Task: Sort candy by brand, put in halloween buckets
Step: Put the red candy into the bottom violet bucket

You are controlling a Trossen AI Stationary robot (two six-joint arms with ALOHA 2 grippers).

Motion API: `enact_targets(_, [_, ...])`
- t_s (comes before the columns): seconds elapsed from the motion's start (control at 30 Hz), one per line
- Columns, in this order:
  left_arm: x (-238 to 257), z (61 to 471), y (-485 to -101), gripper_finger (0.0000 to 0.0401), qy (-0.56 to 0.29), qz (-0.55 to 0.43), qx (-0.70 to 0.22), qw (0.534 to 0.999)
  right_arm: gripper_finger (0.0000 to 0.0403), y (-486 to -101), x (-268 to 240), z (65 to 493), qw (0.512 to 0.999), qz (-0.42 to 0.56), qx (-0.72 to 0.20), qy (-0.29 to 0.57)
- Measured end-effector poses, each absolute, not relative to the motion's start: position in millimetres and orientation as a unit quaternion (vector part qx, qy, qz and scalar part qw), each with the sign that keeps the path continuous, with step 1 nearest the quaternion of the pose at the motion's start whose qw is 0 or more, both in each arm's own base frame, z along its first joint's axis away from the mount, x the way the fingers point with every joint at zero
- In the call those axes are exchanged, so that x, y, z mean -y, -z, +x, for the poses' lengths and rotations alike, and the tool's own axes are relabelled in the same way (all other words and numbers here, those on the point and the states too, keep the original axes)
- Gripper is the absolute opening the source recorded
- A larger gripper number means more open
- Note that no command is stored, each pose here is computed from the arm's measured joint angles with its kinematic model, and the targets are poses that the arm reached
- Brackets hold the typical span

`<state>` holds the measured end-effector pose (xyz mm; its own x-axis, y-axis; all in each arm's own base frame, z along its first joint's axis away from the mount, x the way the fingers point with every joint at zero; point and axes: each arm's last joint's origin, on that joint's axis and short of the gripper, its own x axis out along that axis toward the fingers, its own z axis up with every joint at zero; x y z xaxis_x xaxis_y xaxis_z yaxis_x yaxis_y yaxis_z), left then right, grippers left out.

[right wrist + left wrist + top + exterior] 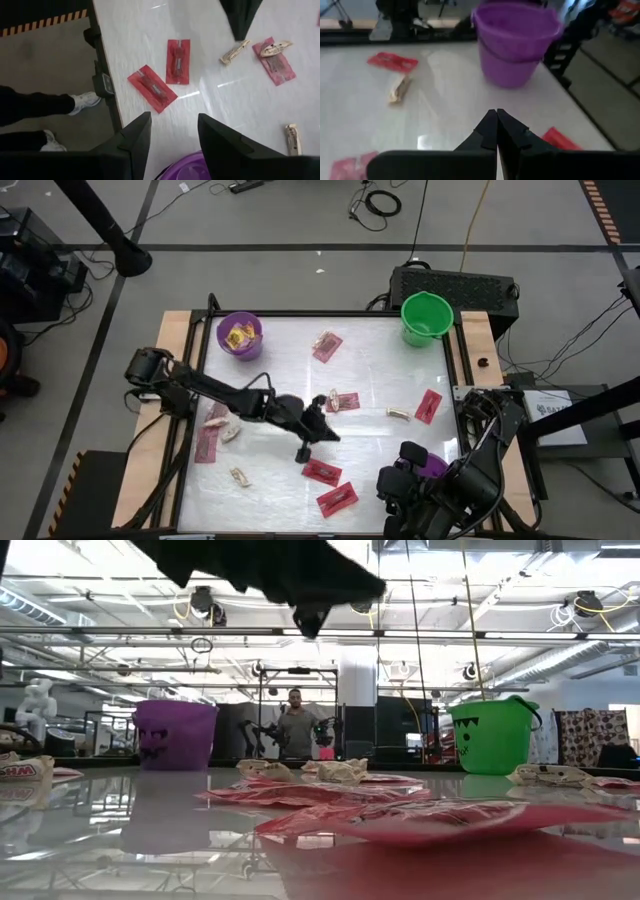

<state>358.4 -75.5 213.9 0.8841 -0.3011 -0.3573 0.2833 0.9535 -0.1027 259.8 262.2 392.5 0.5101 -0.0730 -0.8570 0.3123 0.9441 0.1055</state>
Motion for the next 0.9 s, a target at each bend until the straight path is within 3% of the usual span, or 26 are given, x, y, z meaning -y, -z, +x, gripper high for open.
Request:
enact_targets(0.1, [73.4,359.0,-219.9,0.0004,0.188,-0.032,-0.183,0.964,0.0155,-392.7,-264.2,257.6,0.863,0.127,-0.476,0.116])
enact_targets(0.2, [80.5,351.2,-205.7,0.0027,0.232,0.002,-0.243,0.942,0.0155,-392.7,-266.2,255.7,0.863,0.127,-0.476,0.114])
enact_targets(0.4, [90.2,336.9,-185.6,0.0113,0.240,0.094,-0.336,0.906,0.0155,-393.0,-267.7,254.0,0.867,0.120,-0.469,0.114])
enact_targets(0.67, [102.6,339.6,-160.3,0.0247,0.226,0.064,-0.379,0.895,0.0155,-393.0,-267.3,254.3,0.871,0.091,-0.472,0.101])
enact_targets(0.9, [111.1,340.5,-131.8,0.0290,0.222,0.045,-0.424,0.877,0.0155,-393.0,-267.3,254.4,0.872,0.082,-0.472,0.096])
